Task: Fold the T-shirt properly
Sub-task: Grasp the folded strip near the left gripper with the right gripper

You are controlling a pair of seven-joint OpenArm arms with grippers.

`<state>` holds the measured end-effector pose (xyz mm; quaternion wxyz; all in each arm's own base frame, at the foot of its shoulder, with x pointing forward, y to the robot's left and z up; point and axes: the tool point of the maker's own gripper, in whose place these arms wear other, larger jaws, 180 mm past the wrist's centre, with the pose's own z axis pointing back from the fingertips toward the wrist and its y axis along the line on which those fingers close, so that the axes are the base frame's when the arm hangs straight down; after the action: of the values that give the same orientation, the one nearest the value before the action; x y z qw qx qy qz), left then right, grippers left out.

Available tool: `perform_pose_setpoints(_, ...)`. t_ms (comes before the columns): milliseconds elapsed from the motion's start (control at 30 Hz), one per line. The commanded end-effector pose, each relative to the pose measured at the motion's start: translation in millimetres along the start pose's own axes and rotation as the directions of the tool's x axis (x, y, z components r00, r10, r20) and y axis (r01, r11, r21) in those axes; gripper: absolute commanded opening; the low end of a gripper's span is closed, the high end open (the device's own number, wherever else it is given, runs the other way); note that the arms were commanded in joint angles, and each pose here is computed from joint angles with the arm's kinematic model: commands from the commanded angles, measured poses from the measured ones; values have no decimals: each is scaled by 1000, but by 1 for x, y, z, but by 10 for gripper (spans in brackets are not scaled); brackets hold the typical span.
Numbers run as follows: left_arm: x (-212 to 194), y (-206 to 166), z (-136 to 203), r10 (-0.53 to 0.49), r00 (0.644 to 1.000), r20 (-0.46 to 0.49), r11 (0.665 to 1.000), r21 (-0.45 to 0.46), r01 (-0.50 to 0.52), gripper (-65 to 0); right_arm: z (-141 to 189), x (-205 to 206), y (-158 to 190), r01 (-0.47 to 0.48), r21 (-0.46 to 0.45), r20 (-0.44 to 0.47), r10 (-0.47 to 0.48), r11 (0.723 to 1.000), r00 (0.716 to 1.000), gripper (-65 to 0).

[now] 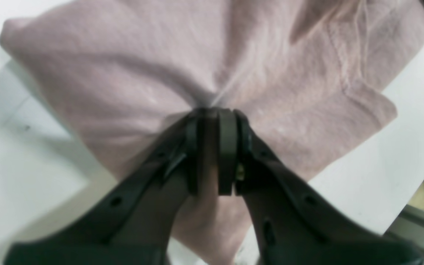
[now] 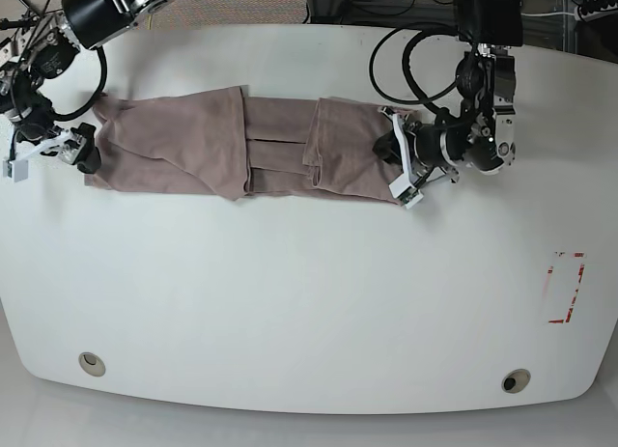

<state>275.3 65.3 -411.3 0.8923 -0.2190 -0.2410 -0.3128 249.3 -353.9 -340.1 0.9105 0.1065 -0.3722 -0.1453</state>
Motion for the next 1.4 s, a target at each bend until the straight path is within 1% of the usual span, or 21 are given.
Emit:
perform_pose_setpoints(0, 1, 8, 5, -19, 1000, -13, 999, 27, 19, -603, 0, 4, -17, 80, 49, 32, -82, 996, 996, 0)
perform_pose_setpoints(67, 1, 9, 5, -19, 1000, -15, 999, 29, 20, -603, -1, -10, -27, 133, 59, 8, -134, 989, 991, 0)
perform_pose_setpoints(200, -4, 15, 9, -25, 999, -28, 999, 44, 26, -603, -3, -17, -28, 167, 90, 11, -169, 982, 986, 0)
perform_pose_setpoints(400, -3, 16, 10, -25, 999, -24, 999, 45, 27, -603, -9, -39, -17, 200, 157, -28, -198, 967, 980, 0)
perform_pose_setpoints(433, -3, 17, 10, -26, 999, -25, 999, 46, 27, -603, -12, -46, -12, 215, 173, -42, -211, 961, 977, 0)
perform_pose_setpoints(600, -3, 17, 10, -26, 999, -25, 999, 46, 27, -603, -21, -63, 2, 251, 202, -69, -242, 947, 968, 0)
perform_pose_setpoints(733, -3, 17, 10, -26, 999, -27, 999, 46, 27, -603, -29, -70, 15, 254, 227, -94, -238, 940, 967, 0)
perform_pose_setpoints(867, -4, 17, 10, -26, 999, -28, 999, 47, 27, -603, -34, -72, 23, 257, 244, -93, -241, 935, 966, 0)
perform_pose_setpoints(1000, -4, 17, 10, -26, 999, -28, 999, 47, 27, -603, -43, -71, 37, 227, 273, -105, -206, 935, 973, 0)
perform_pose_setpoints(1033, -4, 17, 10, -26, 999, -28, 999, 47, 27, -603, -45, -71, 41, 219, 280, -108, -196, 935, 975, -10)
perform_pose_setpoints(1067, -4, 17, 10, -26, 999, -28, 999, 47, 27, -603, -46, -71, 44, 213, 286, -110, -188, 934, 976, -24)
perform_pose_setpoints(1167, -4, 17, 10, -26, 999, -28, 999, 47, 27, -603, -50, -69, 50, 198, 297, -105, -174, 934, 979, -101)
perform_pose_setpoints(1200, -4, 17, 10, -26, 999, -30, 998, 48, 28, -603, -52, -66, 52, 193, 303, -94, -172, 933, 981, -162)
perform_pose_setpoints(1233, -4, 17, 10, -26, 999, -30, 998, 48, 28, -603, -52, -66, 52, 192, 304, -90, -173, 933, 981, -181)
perform_pose_setpoints(1267, -4, 17, 10, -26, 999, -30, 998, 48, 28, -603, -54, -64, 53, 192, 306, -80, -176, 932, 981, -246)
perform_pose_setpoints(1333, -5, 17, 10, -25, 999, -31, 999, 47, 27, -603, -54, -61, 52, 191, 306, -66, -179, 933, 982, -338)
perform_pose_setpoints(1367, -5, 17, 10, -25, 999, -31, 999, 47, 27, -603, -55, -60, 52, 186, 306, -61, -176, 934, 983, -396)
